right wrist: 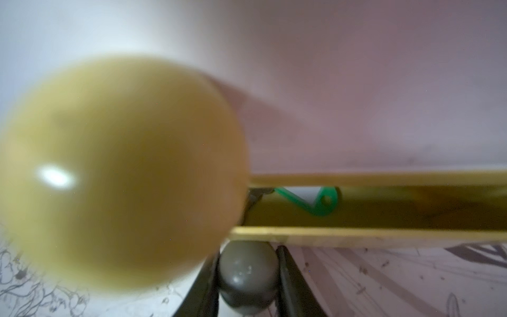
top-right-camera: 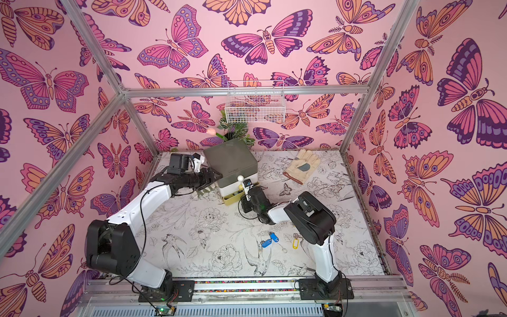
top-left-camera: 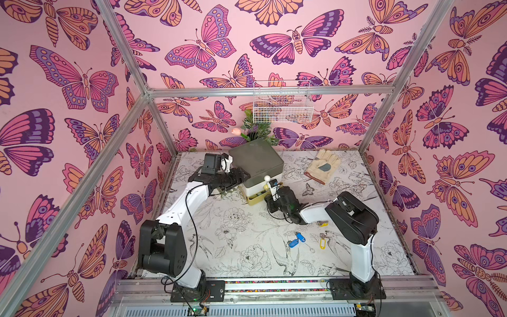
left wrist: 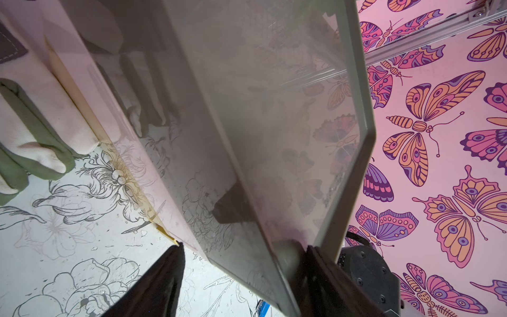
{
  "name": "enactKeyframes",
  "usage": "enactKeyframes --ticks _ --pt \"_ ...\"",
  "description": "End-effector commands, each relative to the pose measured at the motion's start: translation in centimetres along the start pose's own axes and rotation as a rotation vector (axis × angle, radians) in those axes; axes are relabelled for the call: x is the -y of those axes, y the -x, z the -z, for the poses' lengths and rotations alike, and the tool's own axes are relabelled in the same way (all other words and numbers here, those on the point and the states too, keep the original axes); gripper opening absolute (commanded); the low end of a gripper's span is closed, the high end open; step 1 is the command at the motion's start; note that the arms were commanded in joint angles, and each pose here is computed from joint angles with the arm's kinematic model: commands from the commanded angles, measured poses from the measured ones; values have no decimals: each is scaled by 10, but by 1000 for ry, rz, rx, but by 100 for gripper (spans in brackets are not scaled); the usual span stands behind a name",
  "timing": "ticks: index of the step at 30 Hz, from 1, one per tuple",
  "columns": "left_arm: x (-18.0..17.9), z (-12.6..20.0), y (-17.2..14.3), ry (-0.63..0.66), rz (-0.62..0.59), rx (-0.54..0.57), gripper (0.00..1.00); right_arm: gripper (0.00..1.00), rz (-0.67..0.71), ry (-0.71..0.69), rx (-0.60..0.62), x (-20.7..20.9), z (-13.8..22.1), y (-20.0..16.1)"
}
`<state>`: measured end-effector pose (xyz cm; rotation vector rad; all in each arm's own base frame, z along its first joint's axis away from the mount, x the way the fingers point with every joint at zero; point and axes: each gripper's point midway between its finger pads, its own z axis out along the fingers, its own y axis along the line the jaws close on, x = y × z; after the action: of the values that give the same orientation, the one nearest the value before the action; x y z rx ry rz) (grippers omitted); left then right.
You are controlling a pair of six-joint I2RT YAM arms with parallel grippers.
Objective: Take the keys out of the drawer
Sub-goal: Open the drawer in the storage box.
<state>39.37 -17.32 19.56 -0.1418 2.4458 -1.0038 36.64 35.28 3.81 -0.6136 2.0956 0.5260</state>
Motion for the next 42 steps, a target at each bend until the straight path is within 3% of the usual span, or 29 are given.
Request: enactKeyframes --ticks 1,16,30,35,39,40,41,42 --pt "-68 -8 -80 251 150 -256 75 28 -10 19 45 -2 21 16" --pt "-62 -9 -78 252 142 -242 75 27 -68 -42 -18 1 83 -34" --pt "-60 -10 -81 244 125 -249 75 33 -80 -83 -61 -1 104 -56" --pt "-62 -9 -84 246 128 -253 75 48 -94 -97 -87 1 106 -61" --pt "-60 -7 -82 241 127 -245 75 60 -97 -131 -91 6 136 -43" --pt "-58 -7 -81 237 127 -241 75 72 -99 -140 -99 7 144 -40" --pt "-57 -7 -80 233 127 -238 75 99 -107 -152 -96 8 154 -31" --pt "-56 -7 -79 229 127 -232 75 99 -111 -151 -92 7 164 -21"
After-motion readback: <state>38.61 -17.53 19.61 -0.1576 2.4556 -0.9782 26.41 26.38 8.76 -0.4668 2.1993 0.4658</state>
